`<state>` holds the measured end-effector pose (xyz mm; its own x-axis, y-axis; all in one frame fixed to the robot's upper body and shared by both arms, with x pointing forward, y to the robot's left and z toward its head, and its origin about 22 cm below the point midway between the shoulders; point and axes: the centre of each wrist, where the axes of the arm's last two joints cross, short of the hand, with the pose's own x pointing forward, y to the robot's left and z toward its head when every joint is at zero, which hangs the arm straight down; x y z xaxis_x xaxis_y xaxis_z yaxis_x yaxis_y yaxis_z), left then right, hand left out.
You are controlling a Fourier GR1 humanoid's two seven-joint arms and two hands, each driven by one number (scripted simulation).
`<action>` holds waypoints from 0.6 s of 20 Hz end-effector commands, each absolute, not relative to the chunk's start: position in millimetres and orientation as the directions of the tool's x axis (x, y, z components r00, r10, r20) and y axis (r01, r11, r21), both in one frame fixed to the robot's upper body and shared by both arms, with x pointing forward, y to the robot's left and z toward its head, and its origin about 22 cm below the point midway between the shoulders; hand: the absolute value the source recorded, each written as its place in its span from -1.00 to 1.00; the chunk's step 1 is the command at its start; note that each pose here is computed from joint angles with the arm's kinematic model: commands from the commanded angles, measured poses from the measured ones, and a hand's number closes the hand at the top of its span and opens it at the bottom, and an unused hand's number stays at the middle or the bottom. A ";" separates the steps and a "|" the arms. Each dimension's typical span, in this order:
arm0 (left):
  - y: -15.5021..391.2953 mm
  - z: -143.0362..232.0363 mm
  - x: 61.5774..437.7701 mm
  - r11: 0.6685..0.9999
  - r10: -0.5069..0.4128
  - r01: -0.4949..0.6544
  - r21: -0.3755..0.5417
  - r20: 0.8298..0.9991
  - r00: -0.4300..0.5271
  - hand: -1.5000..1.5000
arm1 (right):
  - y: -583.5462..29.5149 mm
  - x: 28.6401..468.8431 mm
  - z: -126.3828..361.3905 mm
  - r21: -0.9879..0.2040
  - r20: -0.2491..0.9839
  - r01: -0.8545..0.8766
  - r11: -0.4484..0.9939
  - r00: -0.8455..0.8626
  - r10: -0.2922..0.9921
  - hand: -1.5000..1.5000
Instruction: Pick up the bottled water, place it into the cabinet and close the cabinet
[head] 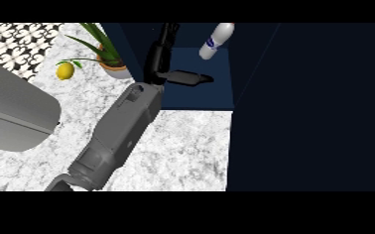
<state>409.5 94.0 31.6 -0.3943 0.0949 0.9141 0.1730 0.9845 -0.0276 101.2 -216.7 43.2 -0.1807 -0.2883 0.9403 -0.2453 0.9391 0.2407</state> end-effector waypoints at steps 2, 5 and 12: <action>121.9 2.4 382.7 0.980 0.193 0.114 -0.165 0.928 -0.318 -1.00 | -209.5 95.2 44.7 0.259 0.936 -0.246 0.934 -0.173 -0.305 -1.00; 122.3 13.3 373.3 0.969 0.241 0.138 -0.205 0.910 -0.336 -1.00 | -209.9 96.8 48.0 0.248 0.941 -0.237 0.939 -0.170 -0.292 -1.00; 111.5 21.2 306.5 0.950 0.302 0.185 -0.253 0.899 -0.317 -1.00 | -214.0 98.0 45.7 0.238 0.942 -0.237 0.942 -0.178 -0.283 -1.00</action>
<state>341.2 98.8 20.8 -0.3281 0.2647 0.9068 0.2149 0.9557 -0.2012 94.8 -213.4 47.7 -0.1711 -0.2881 0.9422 -0.2408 0.9395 0.2435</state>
